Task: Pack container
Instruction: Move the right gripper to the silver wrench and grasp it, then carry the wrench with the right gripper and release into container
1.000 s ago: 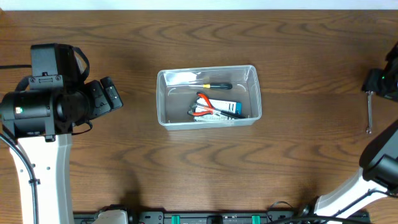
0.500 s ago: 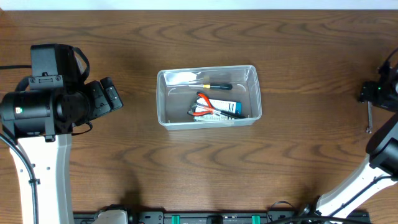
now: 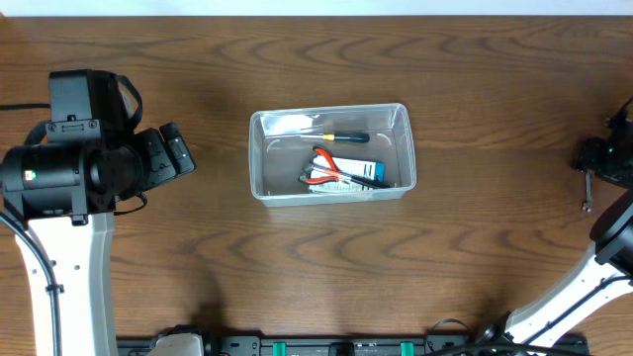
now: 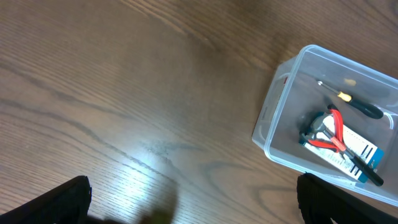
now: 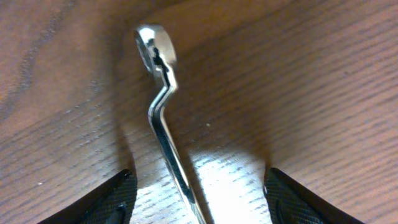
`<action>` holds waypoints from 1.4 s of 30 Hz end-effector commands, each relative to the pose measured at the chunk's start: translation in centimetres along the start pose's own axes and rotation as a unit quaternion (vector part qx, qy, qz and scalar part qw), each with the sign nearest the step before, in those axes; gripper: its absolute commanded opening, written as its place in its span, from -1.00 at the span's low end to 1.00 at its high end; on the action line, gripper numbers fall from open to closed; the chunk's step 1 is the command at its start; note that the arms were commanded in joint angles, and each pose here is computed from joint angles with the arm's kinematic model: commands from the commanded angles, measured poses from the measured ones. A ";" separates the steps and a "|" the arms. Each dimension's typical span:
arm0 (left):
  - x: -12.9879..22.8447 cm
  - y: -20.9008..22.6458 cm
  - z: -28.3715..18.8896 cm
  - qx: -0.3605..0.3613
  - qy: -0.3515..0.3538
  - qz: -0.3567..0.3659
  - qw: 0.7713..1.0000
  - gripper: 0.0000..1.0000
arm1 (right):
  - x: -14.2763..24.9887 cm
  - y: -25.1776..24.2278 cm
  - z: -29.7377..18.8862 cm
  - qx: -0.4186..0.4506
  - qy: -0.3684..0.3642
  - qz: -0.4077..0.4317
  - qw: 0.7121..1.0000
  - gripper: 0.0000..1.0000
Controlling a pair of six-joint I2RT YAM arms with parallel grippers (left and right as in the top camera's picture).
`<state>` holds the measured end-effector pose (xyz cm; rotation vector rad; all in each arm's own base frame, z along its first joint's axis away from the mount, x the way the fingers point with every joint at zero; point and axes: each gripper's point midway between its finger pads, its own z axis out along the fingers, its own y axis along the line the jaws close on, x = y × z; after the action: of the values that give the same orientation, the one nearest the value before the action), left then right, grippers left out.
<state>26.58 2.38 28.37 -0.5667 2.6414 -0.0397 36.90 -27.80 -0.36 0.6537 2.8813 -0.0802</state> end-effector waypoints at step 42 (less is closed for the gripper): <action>-5.1 6.5 -0.8 -0.053 -0.091 -0.096 0.990 0.96 | -3.4 12.6 -6.5 -0.084 -0.061 -0.115 0.988 -0.97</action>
<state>28.38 7.95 29.92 -0.7663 2.4541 0.0254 40.33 -21.04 0.43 0.4934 2.9148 0.0476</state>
